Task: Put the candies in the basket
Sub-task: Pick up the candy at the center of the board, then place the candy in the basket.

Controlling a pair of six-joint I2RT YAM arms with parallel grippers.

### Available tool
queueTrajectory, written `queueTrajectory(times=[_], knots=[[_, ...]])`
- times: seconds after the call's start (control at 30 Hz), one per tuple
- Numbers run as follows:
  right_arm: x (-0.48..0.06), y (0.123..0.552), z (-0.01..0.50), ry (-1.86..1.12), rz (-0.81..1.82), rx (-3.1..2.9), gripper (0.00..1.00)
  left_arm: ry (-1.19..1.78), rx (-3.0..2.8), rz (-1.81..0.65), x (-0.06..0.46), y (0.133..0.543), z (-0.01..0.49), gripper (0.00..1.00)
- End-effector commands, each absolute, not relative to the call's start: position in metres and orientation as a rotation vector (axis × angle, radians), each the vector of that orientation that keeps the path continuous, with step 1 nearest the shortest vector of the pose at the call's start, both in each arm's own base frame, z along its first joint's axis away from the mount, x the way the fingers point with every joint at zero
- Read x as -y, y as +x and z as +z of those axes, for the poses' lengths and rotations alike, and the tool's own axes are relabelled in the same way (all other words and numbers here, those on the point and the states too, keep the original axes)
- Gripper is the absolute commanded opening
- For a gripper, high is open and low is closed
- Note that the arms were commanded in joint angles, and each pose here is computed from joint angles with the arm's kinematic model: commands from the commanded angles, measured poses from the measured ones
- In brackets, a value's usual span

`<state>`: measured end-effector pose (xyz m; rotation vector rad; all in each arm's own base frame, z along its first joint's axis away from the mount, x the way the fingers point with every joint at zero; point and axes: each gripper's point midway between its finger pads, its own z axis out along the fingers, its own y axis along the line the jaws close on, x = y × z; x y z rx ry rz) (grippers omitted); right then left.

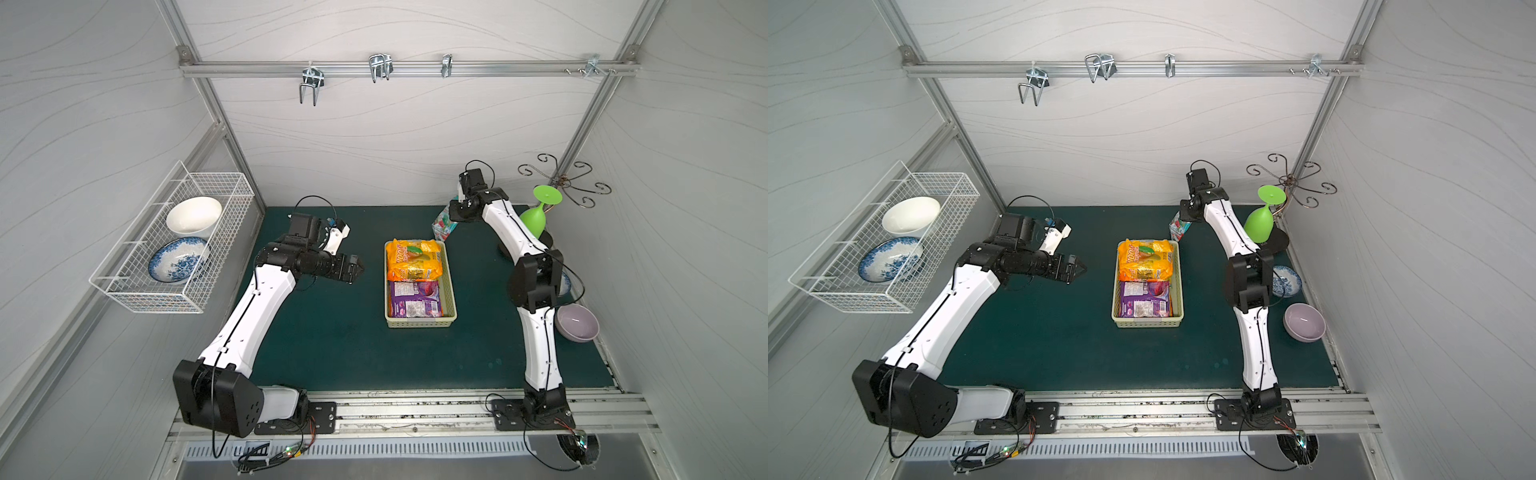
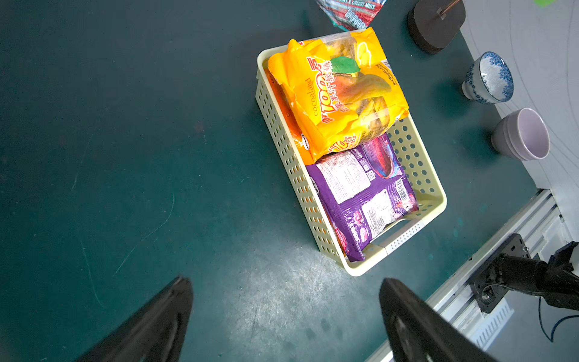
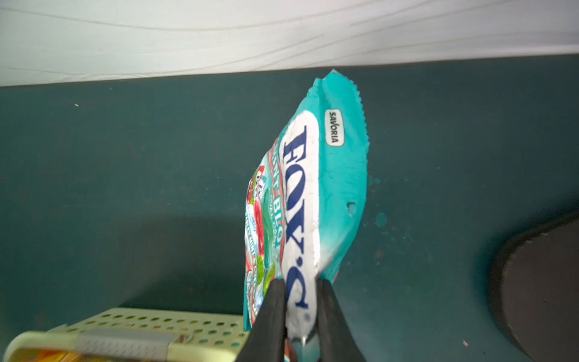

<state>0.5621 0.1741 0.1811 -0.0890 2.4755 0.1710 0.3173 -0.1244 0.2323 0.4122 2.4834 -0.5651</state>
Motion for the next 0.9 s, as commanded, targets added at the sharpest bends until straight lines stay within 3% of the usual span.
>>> queueTrajectory(times=[0.0, 0.43, 0.87], knots=[[-0.168, 0.546, 0.219, -0.106, 0.143, -2.420, 0.00, 0.431, -2.406, -0.574, 0.125, 0.318, 0.254, 0.97], [-0.169, 0.471, 0.296, -0.173, 0.084, -2.320, 0.00, 0.437, -2.353, -0.565, 0.124, 0.311, 0.264, 0.98], [-0.182, 0.354, 0.296, -0.078, 0.315, -2.321, 0.00, 0.421, -2.333, -0.552, 0.118, 0.308, 0.270, 0.98]])
